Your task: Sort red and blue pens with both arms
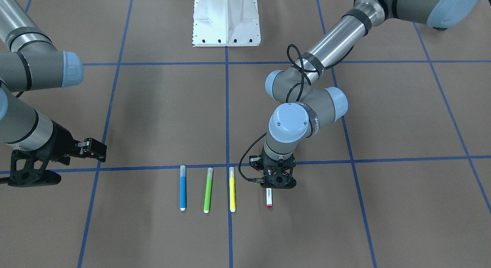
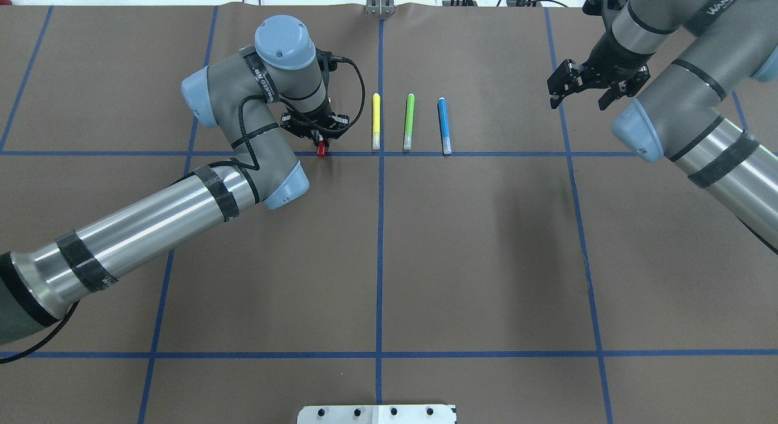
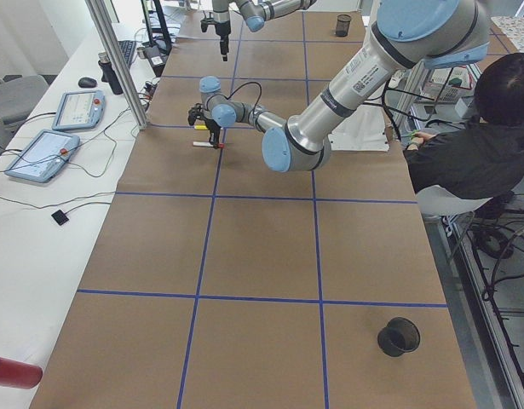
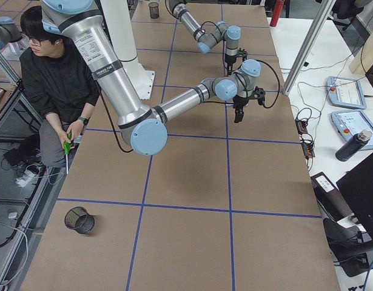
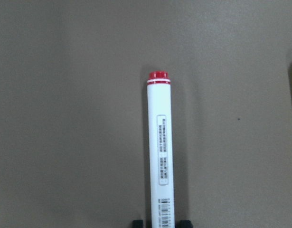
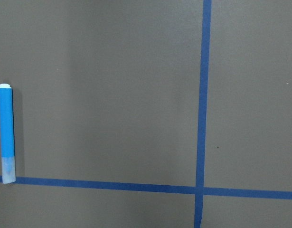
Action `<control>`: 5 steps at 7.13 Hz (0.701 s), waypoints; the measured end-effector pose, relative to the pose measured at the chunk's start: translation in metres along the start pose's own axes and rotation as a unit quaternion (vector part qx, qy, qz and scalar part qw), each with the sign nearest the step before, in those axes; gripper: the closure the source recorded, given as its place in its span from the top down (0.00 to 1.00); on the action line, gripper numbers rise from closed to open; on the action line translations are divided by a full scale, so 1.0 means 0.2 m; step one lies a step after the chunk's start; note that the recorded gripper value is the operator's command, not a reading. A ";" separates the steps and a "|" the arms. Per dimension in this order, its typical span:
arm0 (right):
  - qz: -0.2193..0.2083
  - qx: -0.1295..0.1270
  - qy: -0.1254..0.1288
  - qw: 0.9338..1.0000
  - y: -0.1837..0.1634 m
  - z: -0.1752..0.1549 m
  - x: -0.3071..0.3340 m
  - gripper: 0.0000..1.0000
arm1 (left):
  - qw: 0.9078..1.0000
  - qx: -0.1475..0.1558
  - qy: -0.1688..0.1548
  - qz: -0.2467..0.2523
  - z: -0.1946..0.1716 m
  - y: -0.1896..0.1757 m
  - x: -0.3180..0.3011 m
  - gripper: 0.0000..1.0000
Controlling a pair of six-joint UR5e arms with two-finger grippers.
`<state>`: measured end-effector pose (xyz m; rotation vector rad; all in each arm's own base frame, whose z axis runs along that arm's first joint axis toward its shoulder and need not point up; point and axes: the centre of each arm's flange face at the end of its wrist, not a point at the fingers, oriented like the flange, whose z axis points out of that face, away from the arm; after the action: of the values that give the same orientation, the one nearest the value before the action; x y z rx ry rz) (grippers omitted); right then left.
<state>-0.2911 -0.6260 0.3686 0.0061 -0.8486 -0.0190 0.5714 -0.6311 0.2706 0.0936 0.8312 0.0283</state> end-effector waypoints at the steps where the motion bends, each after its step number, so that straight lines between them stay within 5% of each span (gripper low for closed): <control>1: 0.000 0.001 0.001 1.000 0.00 0.00 0.00 1.00 | 1.000 0.000 0.000 -0.005 0.00 0.00 0.00 0.00; 5: 0.002 0.011 0.005 1.000 0.00 0.00 -0.09 1.00 | 0.999 0.009 0.016 -0.044 -0.28 -0.19 -0.09 0.00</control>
<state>-0.3026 -0.6261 0.3540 0.0248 -0.8387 -0.0071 0.5176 -0.6656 0.2434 0.0736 0.8672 -0.0610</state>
